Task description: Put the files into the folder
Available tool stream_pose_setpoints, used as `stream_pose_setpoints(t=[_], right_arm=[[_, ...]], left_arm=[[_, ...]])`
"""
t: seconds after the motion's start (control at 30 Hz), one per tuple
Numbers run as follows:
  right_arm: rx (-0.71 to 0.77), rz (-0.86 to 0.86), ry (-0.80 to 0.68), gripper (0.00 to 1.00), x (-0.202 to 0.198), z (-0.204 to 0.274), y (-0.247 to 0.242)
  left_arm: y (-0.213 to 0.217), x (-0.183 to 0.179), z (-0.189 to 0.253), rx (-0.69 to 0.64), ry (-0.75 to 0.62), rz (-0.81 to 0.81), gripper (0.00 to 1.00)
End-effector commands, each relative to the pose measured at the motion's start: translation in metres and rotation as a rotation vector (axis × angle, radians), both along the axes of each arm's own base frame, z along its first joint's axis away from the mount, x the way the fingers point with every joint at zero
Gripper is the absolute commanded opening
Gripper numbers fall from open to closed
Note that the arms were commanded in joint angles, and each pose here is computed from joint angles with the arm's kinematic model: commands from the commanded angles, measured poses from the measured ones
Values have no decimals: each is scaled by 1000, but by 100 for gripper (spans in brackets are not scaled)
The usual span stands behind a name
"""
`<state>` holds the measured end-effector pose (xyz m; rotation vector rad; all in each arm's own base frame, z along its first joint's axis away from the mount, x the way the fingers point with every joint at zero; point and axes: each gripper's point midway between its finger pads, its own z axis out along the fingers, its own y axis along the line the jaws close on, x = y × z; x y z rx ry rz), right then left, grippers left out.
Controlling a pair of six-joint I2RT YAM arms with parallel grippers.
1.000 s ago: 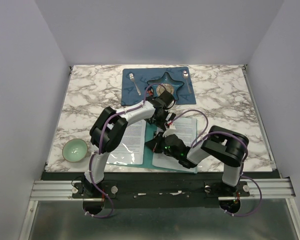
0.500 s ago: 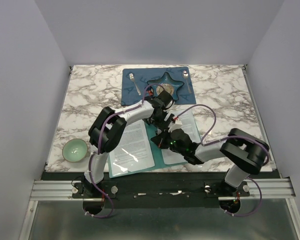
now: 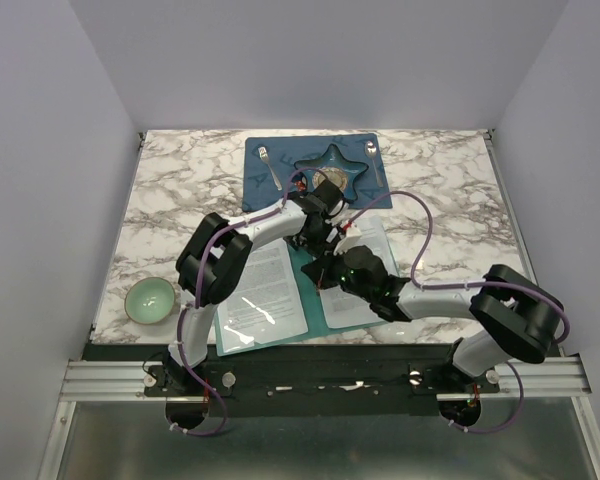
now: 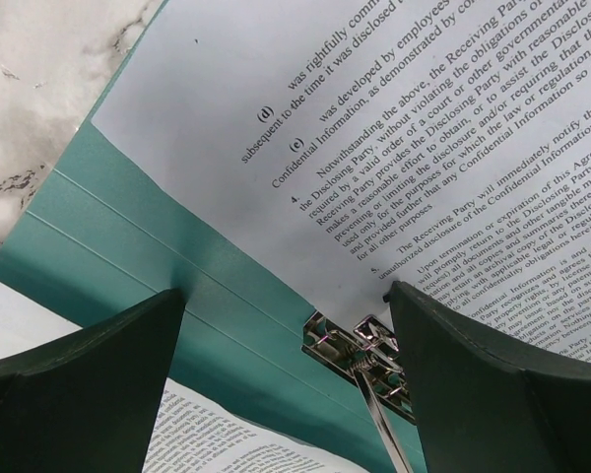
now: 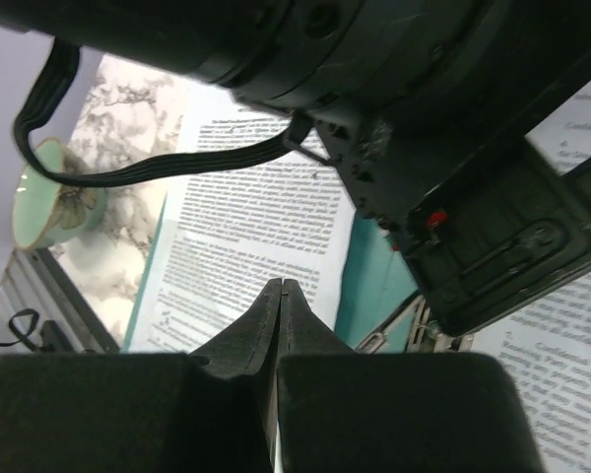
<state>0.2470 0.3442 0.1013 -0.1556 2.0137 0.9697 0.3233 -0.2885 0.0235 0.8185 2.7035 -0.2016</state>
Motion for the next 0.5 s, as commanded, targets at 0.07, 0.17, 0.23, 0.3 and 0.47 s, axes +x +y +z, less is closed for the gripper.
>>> stream_pose_setpoints(t=[0.07, 0.17, 0.23, 0.3, 0.47], right_arm=[[-77, -4, -35, 7, 16, -10, -13], [-87, 3, -42, 6, 23, -10, -12], [-100, 14, -21, 5, 24, -19, -13], [-104, 27, -14, 4, 25, -22, -10], [-118, 64, 25, 4, 17, -39, -8]], left_arm=[[12, -20, -15, 31, 94, -32, 99], [13, -21, -17, 33, 100, -42, 99], [13, -22, -19, 38, 107, -46, 99], [13, -23, -18, 33, 111, -51, 99], [11, -21, -17, 29, 105, -59, 99]])
